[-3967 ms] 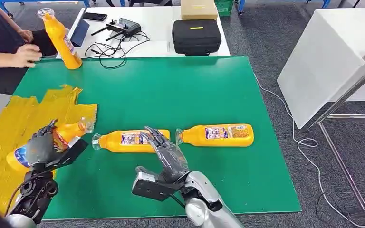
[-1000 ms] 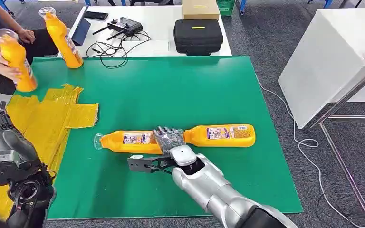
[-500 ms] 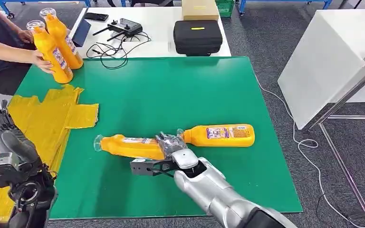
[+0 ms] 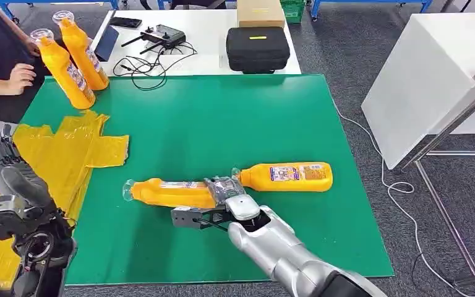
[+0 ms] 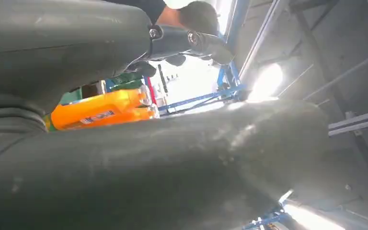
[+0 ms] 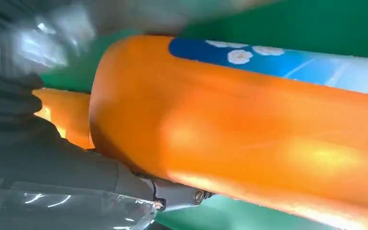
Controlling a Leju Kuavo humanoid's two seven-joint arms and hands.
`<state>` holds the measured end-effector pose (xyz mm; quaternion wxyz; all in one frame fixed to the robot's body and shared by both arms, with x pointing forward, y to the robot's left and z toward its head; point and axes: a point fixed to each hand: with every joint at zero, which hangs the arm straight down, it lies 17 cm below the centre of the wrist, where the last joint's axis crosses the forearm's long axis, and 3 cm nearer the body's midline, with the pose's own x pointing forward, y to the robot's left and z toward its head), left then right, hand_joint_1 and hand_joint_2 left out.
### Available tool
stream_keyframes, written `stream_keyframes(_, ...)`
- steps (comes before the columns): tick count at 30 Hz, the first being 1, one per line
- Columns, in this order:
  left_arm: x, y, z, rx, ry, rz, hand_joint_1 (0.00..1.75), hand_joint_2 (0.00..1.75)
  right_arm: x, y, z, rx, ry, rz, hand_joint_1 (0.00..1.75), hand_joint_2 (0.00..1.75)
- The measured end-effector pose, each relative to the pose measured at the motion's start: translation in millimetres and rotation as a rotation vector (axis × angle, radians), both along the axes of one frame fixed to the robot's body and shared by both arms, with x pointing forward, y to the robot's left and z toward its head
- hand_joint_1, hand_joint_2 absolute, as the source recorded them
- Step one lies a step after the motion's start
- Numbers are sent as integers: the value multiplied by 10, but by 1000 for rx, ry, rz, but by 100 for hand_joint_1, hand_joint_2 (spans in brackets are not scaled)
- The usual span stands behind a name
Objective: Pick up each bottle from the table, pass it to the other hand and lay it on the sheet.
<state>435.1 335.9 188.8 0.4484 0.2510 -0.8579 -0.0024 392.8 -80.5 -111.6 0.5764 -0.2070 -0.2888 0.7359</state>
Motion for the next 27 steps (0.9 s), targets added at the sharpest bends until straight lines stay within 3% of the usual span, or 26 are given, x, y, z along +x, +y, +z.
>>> stream_keyframes(8, 51, -30, 32, -11, -5, -16, 0, 0, 51, 26, 31, 56, -23, -34, 175, 175)
stream_keyframes(11, 113, -102, -61, -71, 27, -94, 0, 0, 123, 115, 103, 171, -42, -81, 175, 175)
stream_keyframes(12, 152, -129, -133, -110, 49, -137, 0, 175, 160, 143, 140, 220, -52, -105, 175, 175)
stream_keyframes(16, 214, -109, -473, -260, 148, -237, 0, 175, 485, 297, 504, 425, -147, -169, 175, 175)
stream_keyframes(21, 185, 223, -691, -340, 189, -171, 0, 175, 804, 394, 927, 565, -244, -191, 175, 175)
stream_keyframes(27, 145, 511, -828, -402, 213, -116, 0, 175, 935, 416, 1128, 617, -296, -205, 175, 175)
